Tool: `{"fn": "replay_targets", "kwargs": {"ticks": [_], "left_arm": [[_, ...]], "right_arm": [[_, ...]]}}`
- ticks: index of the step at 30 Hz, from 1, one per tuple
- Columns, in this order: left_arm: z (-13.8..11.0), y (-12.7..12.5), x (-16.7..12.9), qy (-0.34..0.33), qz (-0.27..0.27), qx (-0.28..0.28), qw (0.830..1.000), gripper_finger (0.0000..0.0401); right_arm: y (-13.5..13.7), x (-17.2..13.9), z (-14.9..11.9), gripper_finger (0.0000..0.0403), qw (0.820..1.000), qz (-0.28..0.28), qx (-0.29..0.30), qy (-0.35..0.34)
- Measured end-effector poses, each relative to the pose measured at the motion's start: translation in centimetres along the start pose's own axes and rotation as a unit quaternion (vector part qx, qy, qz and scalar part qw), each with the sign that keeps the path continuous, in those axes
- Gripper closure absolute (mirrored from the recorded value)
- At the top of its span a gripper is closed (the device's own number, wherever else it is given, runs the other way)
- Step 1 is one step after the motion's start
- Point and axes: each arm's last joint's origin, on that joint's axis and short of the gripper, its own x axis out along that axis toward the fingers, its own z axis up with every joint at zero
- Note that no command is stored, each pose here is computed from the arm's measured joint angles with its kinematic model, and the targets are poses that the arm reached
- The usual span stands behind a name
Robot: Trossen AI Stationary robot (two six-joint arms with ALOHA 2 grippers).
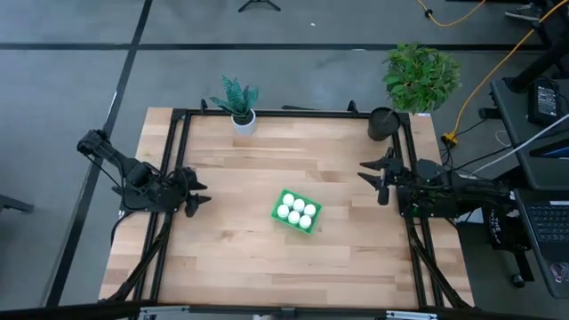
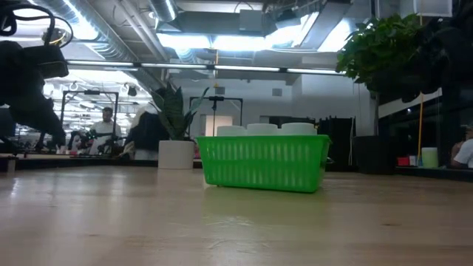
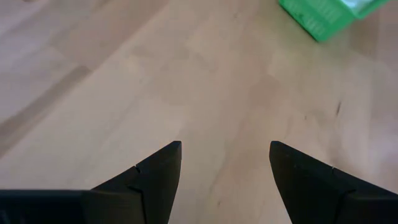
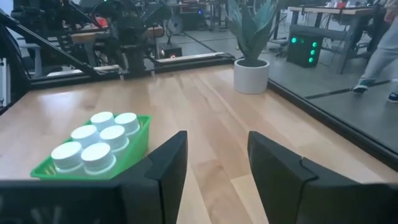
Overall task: Pick and place pill bottles into a basket
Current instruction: Return to Home Position
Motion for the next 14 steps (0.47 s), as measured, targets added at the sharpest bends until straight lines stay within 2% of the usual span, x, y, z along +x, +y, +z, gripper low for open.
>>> {"fn": "replay_targets", "kwargs": {"ticks": [14], "left_arm": [[-0.16,-0.11,-0.01,0.028,-0.019,0.000,0.999,0.0164]], "right_arm": [[0.00,0.00,-0.08,0.0232,1.000,0.001,0.025,0.004]]}}
